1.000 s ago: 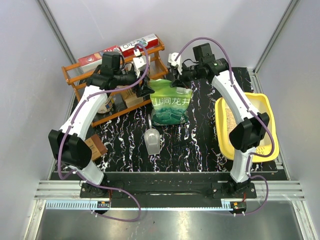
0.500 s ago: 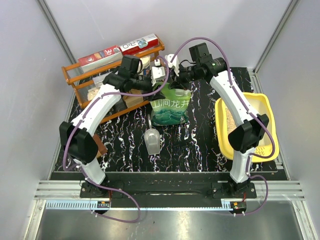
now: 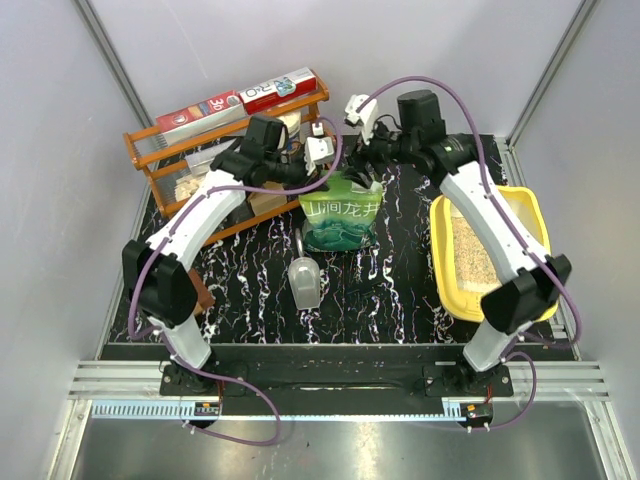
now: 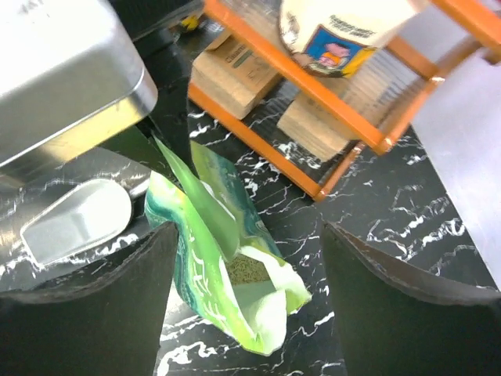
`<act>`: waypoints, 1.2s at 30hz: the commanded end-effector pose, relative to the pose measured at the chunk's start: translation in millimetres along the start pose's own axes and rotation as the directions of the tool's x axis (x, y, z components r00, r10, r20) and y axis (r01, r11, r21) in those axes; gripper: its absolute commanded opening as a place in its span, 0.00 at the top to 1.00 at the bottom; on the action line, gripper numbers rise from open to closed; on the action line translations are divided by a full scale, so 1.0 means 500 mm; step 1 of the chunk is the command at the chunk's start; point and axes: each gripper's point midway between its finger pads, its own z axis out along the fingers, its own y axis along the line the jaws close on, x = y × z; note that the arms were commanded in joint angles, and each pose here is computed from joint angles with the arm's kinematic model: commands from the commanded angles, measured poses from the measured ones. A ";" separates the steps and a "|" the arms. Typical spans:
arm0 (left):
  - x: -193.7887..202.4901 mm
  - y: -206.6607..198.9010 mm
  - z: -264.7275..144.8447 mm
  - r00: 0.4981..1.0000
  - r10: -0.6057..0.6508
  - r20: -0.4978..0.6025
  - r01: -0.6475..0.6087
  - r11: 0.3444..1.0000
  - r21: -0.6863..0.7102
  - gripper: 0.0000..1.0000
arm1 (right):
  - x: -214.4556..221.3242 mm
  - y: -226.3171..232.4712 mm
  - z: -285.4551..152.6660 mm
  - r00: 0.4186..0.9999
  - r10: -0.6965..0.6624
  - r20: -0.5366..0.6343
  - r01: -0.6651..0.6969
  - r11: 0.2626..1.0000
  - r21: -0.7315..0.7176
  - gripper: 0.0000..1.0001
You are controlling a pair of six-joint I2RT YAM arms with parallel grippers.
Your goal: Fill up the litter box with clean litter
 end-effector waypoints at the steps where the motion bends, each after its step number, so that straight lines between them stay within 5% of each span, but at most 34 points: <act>1: -0.066 0.009 -0.040 0.994 0.031 0.106 -0.018 0.992 -0.123 1.00 | -0.076 -0.039 -0.081 0.986 0.108 0.124 -0.134 0.964 0.228 0.20; 5: -0.088 0.003 -0.060 0.987 0.004 0.159 0.023 0.986 -0.168 1.00 | 0.013 -0.057 -0.086 0.947 0.322 -0.010 -0.299 0.889 0.348 0.20; 11: -0.090 -0.014 -0.058 0.980 -0.054 0.194 0.082 0.986 -0.143 1.00 | 0.105 -0.026 -0.055 0.812 0.554 -0.185 -0.464 0.804 0.372 0.25; 25: -0.101 -0.018 -0.069 0.972 -0.072 0.222 0.110 0.980 -0.163 1.00 | 0.193 -0.011 -0.030 0.733 0.620 -0.280 -0.488 0.765 0.420 0.34; 32: -0.108 -0.024 -0.071 0.974 -0.039 0.224 0.072 0.987 -0.143 1.00 | 0.213 0.032 0.014 0.549 0.800 -0.243 -0.681 0.596 0.426 0.31; 36: -0.112 -0.030 -0.068 0.971 -0.048 0.234 0.079 0.989 -0.121 1.00 | 0.231 0.004 0.009 0.543 0.808 -0.229 -0.641 0.575 0.509 0.34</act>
